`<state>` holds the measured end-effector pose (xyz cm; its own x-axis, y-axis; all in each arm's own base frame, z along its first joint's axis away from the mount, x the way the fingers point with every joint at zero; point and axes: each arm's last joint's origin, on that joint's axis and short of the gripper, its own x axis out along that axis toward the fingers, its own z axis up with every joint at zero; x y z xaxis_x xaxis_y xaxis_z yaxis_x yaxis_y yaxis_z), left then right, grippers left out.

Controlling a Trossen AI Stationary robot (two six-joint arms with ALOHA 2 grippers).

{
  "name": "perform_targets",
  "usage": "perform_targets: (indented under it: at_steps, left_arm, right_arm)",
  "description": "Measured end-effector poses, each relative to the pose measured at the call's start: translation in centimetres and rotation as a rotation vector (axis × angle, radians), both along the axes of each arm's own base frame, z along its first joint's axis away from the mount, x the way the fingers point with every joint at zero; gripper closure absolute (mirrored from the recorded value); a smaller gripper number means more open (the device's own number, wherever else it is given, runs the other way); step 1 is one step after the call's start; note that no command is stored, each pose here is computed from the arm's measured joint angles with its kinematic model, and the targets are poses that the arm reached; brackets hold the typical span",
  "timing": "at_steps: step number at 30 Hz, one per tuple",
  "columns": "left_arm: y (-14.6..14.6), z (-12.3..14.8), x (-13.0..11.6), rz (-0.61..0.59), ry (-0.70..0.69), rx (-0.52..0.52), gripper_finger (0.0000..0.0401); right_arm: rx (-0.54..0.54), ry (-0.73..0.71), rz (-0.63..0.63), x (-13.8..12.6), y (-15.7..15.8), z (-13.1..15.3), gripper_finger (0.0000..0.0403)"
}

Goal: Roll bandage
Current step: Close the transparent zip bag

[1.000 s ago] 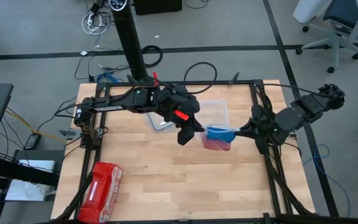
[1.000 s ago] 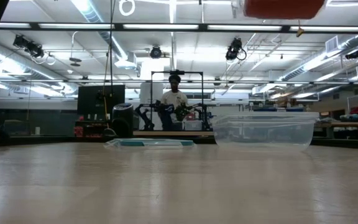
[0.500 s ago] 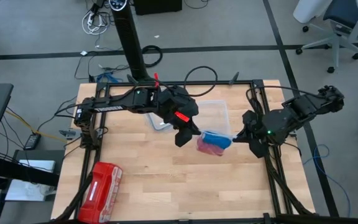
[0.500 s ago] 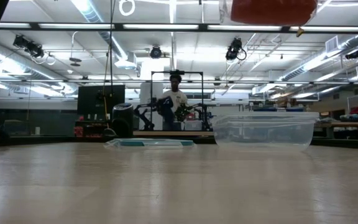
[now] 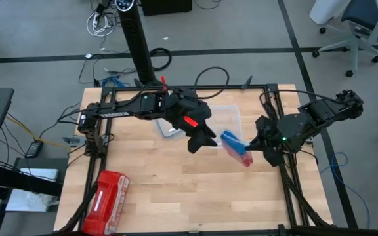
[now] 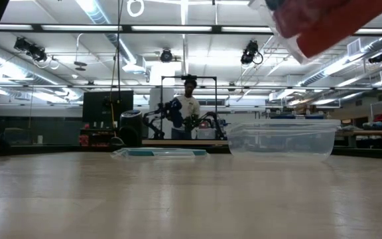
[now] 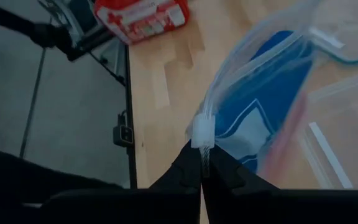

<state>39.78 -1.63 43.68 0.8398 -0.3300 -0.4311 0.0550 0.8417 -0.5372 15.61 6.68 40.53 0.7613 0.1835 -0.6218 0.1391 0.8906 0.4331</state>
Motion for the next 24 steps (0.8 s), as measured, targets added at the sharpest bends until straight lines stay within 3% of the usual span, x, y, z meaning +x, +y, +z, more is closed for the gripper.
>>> perform_targets:
  at_steps: [8, 24]
  left_arm:
    - [-0.2, 0.1, 1.4, 0.021, -0.132, 0.105, 0.0182]
    - [-1.0, -2.5, 3.8, 0.035, -0.103, 0.142, 0.0199]
  right_arm:
    - [-0.044, 0.063, 0.076, 3.3, 0.4, -1.4, 0.0403]
    - [-0.074, 0.005, 0.075, 6.1, -1.8, -1.7, 0.0403]
